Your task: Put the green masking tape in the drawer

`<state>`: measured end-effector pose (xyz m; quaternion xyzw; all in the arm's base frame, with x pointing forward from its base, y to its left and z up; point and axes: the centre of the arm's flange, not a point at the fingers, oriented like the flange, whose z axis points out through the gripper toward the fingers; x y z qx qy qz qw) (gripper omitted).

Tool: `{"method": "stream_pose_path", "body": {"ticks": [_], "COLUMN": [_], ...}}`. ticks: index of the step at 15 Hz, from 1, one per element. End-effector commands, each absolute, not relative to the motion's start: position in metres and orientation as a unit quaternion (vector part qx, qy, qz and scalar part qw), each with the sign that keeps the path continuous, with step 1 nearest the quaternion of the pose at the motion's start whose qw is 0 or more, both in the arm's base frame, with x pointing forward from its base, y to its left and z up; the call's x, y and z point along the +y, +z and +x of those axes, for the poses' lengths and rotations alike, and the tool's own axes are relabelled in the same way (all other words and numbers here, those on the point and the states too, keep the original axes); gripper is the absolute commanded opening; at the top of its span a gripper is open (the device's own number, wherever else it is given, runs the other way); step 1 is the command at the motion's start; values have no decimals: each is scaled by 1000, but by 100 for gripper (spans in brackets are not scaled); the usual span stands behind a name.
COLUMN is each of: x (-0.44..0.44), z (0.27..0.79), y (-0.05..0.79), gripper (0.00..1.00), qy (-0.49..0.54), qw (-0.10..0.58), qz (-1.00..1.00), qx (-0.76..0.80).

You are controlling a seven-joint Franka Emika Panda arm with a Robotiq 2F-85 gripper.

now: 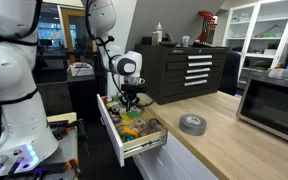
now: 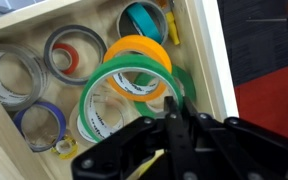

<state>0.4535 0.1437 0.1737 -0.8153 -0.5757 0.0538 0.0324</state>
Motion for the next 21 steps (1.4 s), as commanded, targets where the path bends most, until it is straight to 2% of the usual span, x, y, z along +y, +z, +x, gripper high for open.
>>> {"method": "stream_pose_path", "body": {"ticks": [1,6,7,9,13,18,21], "x": [131,125,124,124,127,137,141], "z": [452,457,459,461,465,469,474], "y": [149,132,132,134,153,205,242], "gripper": [4,4,33,39,65,96,100], "qy": [48,59,60,58,50,26,20], "qw": [34,41,43,43,41,72,79], "qz": [-823,-826,-826,-826,-827,-847,-867], "qx": [-565,-559,-559,-558,-559,-527,-492]}}
